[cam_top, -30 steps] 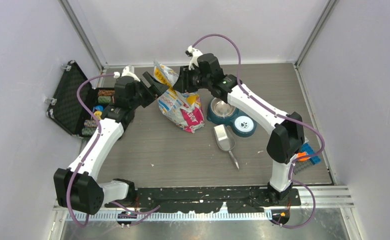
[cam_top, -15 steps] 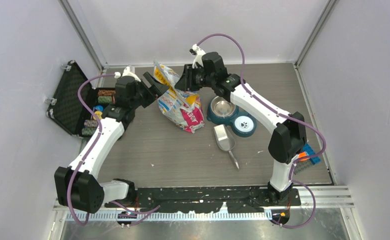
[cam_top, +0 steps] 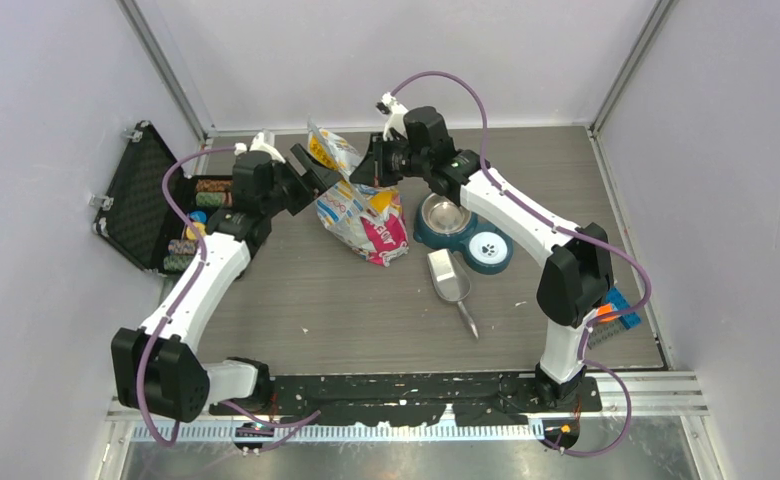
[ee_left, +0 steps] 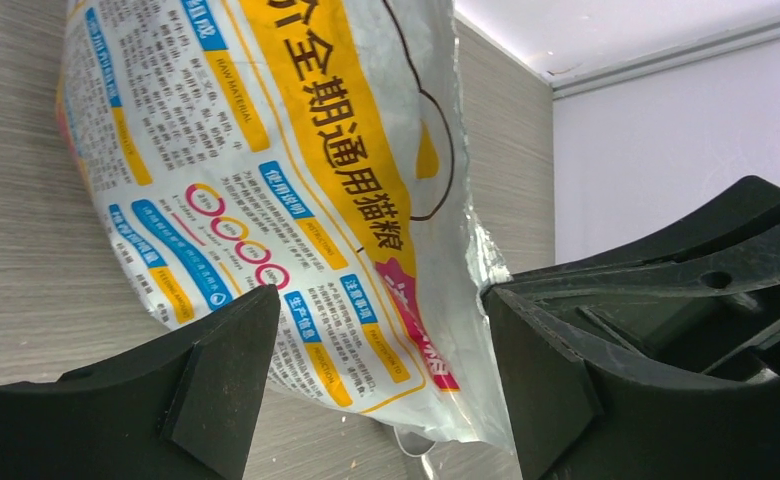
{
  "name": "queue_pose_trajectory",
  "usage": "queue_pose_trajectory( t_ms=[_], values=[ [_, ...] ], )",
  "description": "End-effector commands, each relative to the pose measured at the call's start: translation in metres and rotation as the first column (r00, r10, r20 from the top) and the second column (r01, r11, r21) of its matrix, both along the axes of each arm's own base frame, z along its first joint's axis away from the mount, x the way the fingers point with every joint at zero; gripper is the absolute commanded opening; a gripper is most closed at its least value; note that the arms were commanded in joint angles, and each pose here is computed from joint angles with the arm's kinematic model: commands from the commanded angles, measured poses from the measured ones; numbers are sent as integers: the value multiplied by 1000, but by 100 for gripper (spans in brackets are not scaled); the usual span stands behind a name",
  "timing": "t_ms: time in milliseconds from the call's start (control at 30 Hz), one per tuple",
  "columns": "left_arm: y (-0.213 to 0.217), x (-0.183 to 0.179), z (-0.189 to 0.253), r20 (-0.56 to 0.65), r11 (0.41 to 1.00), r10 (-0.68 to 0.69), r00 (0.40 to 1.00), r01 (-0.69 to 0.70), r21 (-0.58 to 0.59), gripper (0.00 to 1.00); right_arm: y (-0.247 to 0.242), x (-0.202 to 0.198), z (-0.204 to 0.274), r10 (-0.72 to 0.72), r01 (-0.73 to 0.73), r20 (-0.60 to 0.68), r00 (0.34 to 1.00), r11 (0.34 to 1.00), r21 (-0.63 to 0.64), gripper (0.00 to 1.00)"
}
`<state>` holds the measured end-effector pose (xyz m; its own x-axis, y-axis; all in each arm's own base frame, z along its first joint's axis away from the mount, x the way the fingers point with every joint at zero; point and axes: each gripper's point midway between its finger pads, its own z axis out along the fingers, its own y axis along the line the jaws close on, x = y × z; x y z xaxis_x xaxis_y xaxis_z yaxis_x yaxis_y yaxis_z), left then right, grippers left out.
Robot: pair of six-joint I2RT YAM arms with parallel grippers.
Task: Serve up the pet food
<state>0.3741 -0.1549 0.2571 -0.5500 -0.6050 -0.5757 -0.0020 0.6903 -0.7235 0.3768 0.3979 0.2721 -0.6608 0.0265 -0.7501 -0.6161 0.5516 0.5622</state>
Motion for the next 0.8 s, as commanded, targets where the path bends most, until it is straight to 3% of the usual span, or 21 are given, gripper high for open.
queue_pose_trajectory(
  t_ms=[0,200,433,600,767],
  values=[
    [-17,6,26,86,995,-66,994,72,-66,79,-5,-8,21,12,-14,37,999,999,32,5],
    [-23,7,20,66,992,-86,994,92,-86,67,-6,-7,25,-12,10,35,999,999,52,5],
    [-27,7,21,82,990,-91,992,99,-102,62,-6,-5,24,-26,24,27,999,998,59,5],
    [-30,10,15,57,989,-97,994,102,-103,51,-5,-6,23,-21,20,18,1000,998,61,5],
    [-29,9,13,65,989,-90,994,97,-109,48,-6,-4,21,-30,29,15,999,998,58,5]
  ],
)
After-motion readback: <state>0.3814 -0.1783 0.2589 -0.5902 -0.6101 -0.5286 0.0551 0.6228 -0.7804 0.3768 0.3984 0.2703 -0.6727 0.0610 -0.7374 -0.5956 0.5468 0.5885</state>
